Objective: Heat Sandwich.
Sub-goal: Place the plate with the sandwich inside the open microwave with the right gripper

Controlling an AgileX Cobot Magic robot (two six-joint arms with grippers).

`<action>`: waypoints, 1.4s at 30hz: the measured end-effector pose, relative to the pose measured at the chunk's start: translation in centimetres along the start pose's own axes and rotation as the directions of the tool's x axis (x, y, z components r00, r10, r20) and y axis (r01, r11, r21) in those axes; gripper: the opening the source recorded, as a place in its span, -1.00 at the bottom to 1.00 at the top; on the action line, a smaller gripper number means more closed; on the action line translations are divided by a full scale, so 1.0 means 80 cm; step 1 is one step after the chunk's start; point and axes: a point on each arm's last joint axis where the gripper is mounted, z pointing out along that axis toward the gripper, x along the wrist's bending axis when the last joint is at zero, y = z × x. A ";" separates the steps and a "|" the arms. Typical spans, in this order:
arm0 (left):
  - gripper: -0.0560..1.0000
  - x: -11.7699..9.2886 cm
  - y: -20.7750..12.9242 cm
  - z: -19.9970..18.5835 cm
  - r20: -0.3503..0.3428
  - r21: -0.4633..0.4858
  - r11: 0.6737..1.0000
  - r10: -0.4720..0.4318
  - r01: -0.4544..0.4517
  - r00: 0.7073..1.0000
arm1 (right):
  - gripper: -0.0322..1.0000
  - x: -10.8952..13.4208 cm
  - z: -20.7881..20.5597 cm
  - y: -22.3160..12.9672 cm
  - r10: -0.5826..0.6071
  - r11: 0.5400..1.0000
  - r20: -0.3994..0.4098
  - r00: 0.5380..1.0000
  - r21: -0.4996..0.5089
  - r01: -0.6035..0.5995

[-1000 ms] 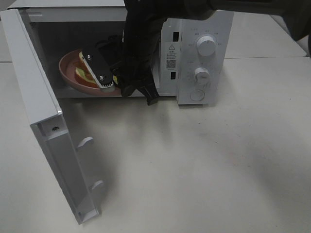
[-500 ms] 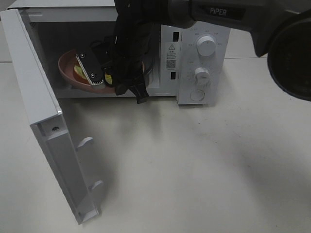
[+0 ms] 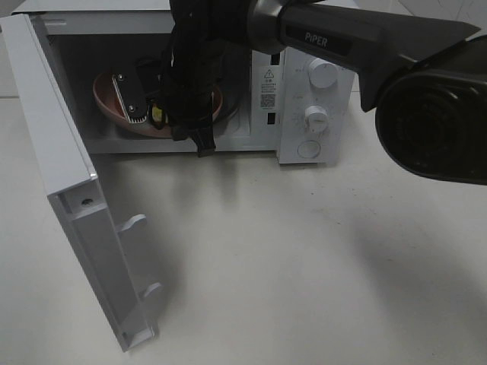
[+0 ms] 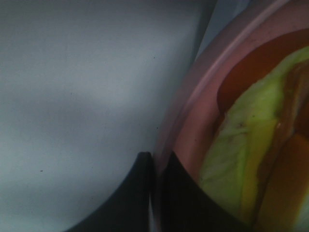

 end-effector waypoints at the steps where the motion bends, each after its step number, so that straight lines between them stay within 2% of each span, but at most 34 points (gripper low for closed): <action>1: 0.94 0.000 0.000 0.000 0.000 0.000 1.000 0.000 0.000 1.000 | -0.86 0.000 0.002 -0.001 0.005 1.000 -0.001 1.000 0.002 -0.005; 16: 0.94 0.000 0.000 0.000 0.000 0.000 1.000 0.000 0.000 1.000 | -0.86 -0.014 0.010 -0.031 0.109 0.994 0.037 0.993 0.013 -0.110; 33: 0.94 0.000 0.000 0.000 0.000 0.000 1.000 0.000 0.000 1.000 | -0.80 -0.017 0.015 -0.032 0.174 0.985 0.061 0.983 0.001 -0.174; 38: 0.94 0.000 0.000 0.000 0.000 0.000 1.000 0.000 0.000 1.000 | -0.62 -0.017 0.016 -0.032 0.188 0.982 0.064 0.980 -0.001 -0.189; 41: 0.94 0.000 0.000 0.000 0.000 0.000 1.000 0.000 0.000 1.000 | -0.31 -0.018 0.016 -0.032 0.191 0.982 0.072 0.979 -0.005 -0.191; 42: 0.94 0.000 0.000 0.000 0.000 0.000 1.000 0.000 0.000 1.000 | -0.31 -0.018 0.016 -0.032 0.191 0.982 0.072 0.979 -0.005 -0.191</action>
